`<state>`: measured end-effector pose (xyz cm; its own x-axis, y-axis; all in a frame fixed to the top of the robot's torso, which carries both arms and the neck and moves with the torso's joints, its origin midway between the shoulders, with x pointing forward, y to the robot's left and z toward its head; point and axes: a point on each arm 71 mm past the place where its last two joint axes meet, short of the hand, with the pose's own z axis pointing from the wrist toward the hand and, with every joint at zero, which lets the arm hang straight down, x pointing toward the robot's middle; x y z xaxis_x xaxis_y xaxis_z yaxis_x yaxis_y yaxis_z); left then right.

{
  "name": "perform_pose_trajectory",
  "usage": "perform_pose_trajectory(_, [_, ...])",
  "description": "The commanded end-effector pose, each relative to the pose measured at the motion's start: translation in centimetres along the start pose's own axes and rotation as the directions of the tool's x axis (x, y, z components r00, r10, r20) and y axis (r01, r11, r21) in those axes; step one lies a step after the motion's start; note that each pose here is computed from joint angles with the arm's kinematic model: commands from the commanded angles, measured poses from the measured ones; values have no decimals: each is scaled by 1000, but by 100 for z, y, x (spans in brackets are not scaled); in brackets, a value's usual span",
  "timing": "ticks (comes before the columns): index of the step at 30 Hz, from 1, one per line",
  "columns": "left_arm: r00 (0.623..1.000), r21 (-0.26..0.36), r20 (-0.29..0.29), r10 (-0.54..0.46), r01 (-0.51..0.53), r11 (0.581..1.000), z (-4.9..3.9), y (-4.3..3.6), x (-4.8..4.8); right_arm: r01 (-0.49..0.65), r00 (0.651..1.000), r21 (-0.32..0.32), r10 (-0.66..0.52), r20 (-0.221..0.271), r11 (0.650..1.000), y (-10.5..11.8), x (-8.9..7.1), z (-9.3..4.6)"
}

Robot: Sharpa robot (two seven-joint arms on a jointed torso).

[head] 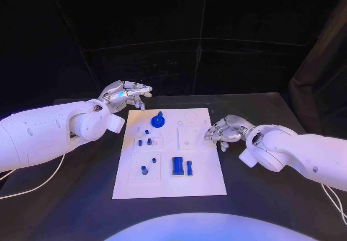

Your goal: Assemble the parts on the task board

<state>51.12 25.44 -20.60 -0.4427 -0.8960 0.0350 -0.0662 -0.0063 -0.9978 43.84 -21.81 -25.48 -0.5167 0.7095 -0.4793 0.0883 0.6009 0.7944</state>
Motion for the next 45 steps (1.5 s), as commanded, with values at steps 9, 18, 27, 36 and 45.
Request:
perform_pose_trajectory(9, [985, 56, 148, -83, 76, 996, 86, 46, -118, -393, 866, -329, 466, 180, 859, 29, -520, 393])
perform_pose_trajectory(18, [984, 27, 164, -72, 68, 997, 122, 187, -61, -366, 884, -294, 428, 188, 883, 22, -491, 545])
perform_pose_trajectory(27, [974, 33, 220, -57, 51, 998, 87, 233, 127, -411, 833, -334, 498, 241, 848, 155, -359, 450])
perform_pose_trajectory(36, [939, 48, 342, -24, 8, 999, -36, 258, 519, -474, 737, -372, 590, 328, 798, 367, -140, 241])
perform_pose_trajectory(45, [908, 59, 418, -5, -22, 998, -142, 225, 742, -487, 714, -376, 607, 350, 788, 418, -85, 179])
